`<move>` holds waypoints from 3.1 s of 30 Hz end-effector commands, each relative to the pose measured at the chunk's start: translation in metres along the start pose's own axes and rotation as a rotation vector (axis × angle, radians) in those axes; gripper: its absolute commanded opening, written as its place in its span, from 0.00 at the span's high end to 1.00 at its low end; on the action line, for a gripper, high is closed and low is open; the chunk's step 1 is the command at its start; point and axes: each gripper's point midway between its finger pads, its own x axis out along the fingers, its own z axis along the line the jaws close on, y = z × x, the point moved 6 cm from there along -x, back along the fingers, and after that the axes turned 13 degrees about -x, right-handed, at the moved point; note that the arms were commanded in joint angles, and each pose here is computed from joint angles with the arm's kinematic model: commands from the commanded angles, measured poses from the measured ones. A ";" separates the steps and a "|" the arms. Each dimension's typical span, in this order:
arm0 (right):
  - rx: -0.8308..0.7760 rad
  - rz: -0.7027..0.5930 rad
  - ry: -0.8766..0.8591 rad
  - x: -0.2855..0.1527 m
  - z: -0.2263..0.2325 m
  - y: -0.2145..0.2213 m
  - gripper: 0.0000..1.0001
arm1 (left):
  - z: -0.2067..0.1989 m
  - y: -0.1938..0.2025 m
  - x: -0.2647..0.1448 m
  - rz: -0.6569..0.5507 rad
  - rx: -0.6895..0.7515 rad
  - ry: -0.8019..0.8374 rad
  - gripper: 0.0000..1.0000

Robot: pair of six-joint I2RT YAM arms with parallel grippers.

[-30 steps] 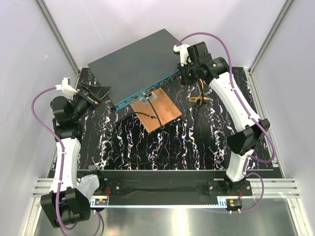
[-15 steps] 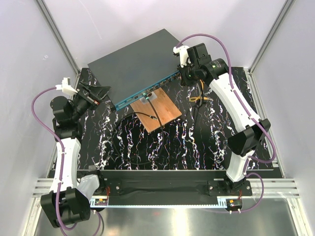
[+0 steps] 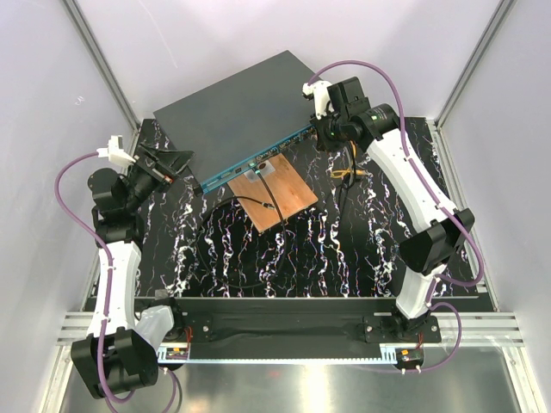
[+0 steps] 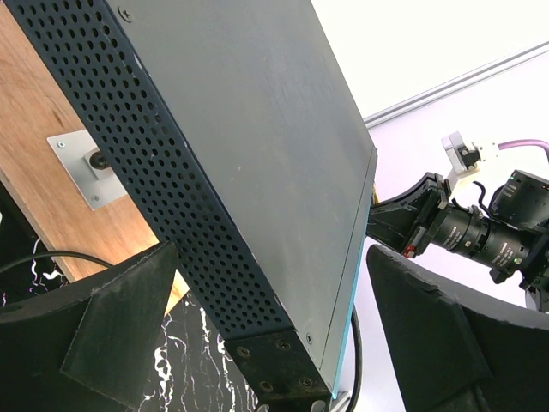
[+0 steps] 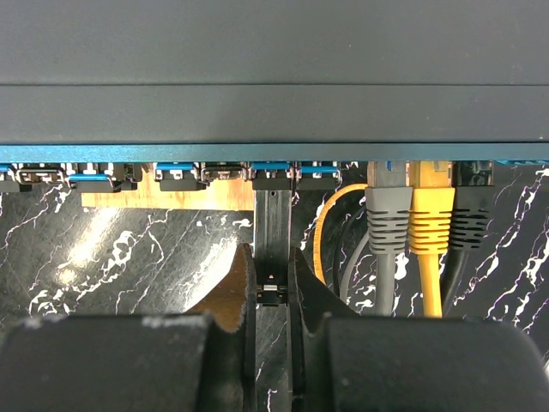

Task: Insert the plug into the switch port

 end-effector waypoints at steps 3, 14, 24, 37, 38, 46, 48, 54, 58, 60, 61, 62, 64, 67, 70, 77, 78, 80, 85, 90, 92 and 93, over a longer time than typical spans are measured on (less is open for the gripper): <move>-0.035 -0.135 -0.038 -0.010 0.002 -0.029 1.00 | -0.013 -0.002 -0.003 -0.001 0.055 0.066 0.01; -0.042 -0.136 -0.100 -0.008 0.009 -0.036 1.00 | -0.012 -0.003 -0.002 -0.004 0.053 0.057 0.01; -0.038 -0.094 -0.099 -0.002 0.021 -0.024 1.00 | -0.013 -0.002 -0.004 -0.006 0.058 0.062 0.01; -0.055 -0.135 -0.065 -0.024 0.016 -0.029 1.00 | -0.015 -0.002 -0.004 -0.007 0.062 0.070 0.01; -0.055 -0.132 -0.071 -0.024 0.017 -0.029 1.00 | -0.015 -0.002 -0.004 -0.006 0.062 0.071 0.01; -0.054 -0.128 -0.079 -0.028 0.019 -0.026 1.00 | -0.015 -0.002 -0.004 -0.009 0.064 0.069 0.01; -0.057 -0.123 -0.078 -0.027 0.019 -0.024 1.00 | -0.016 -0.002 -0.004 -0.008 0.065 0.073 0.01; -0.059 -0.120 -0.069 -0.029 0.018 -0.021 1.00 | -0.016 -0.002 -0.004 -0.010 0.068 0.073 0.01; -0.065 -0.120 -0.056 -0.024 0.016 -0.024 1.00 | -0.017 -0.002 -0.005 -0.009 0.069 0.075 0.01; -0.063 -0.133 -0.039 -0.024 0.012 -0.030 1.00 | -0.018 -0.003 -0.005 -0.010 0.074 0.077 0.01; -0.059 -0.129 -0.036 -0.020 0.010 -0.030 1.00 | -0.017 -0.002 -0.005 -0.008 0.071 0.072 0.01; -0.059 -0.140 -0.028 -0.021 0.009 -0.034 1.00 | -0.017 -0.002 -0.005 -0.007 0.071 0.072 0.01; -0.058 -0.132 -0.018 -0.016 0.007 -0.035 1.00 | -0.016 -0.001 -0.005 -0.009 0.073 0.073 0.01; -0.055 -0.131 -0.002 -0.011 0.001 -0.037 1.00 | -0.016 -0.001 -0.006 -0.008 0.075 0.071 0.01; -0.049 -0.130 -0.013 -0.008 -0.001 -0.038 1.00 | -0.016 -0.001 -0.006 -0.008 0.078 0.072 0.01; -0.045 -0.096 -0.070 0.003 0.009 -0.026 1.00 | -0.016 -0.002 -0.005 -0.010 0.078 0.076 0.01; -0.048 -0.089 -0.072 0.003 0.009 -0.023 1.00 | -0.017 -0.002 -0.005 -0.009 0.079 0.077 0.01; -0.049 -0.078 -0.074 0.004 0.010 -0.020 1.00 | -0.017 -0.001 -0.005 -0.007 0.079 0.078 0.01; -0.052 -0.078 -0.069 0.001 0.011 -0.016 1.00 | -0.017 -0.002 -0.005 -0.011 0.075 0.079 0.01; -0.058 -0.102 -0.053 -0.004 0.007 -0.026 1.00 | -0.017 -0.001 -0.005 -0.010 0.077 0.082 0.01; -0.060 -0.118 -0.045 -0.007 0.004 -0.033 1.00 | -0.017 -0.001 -0.005 -0.010 0.077 0.081 0.01; -0.063 -0.123 -0.041 -0.008 0.003 -0.035 1.00 | -0.018 -0.001 -0.006 -0.009 0.079 0.083 0.01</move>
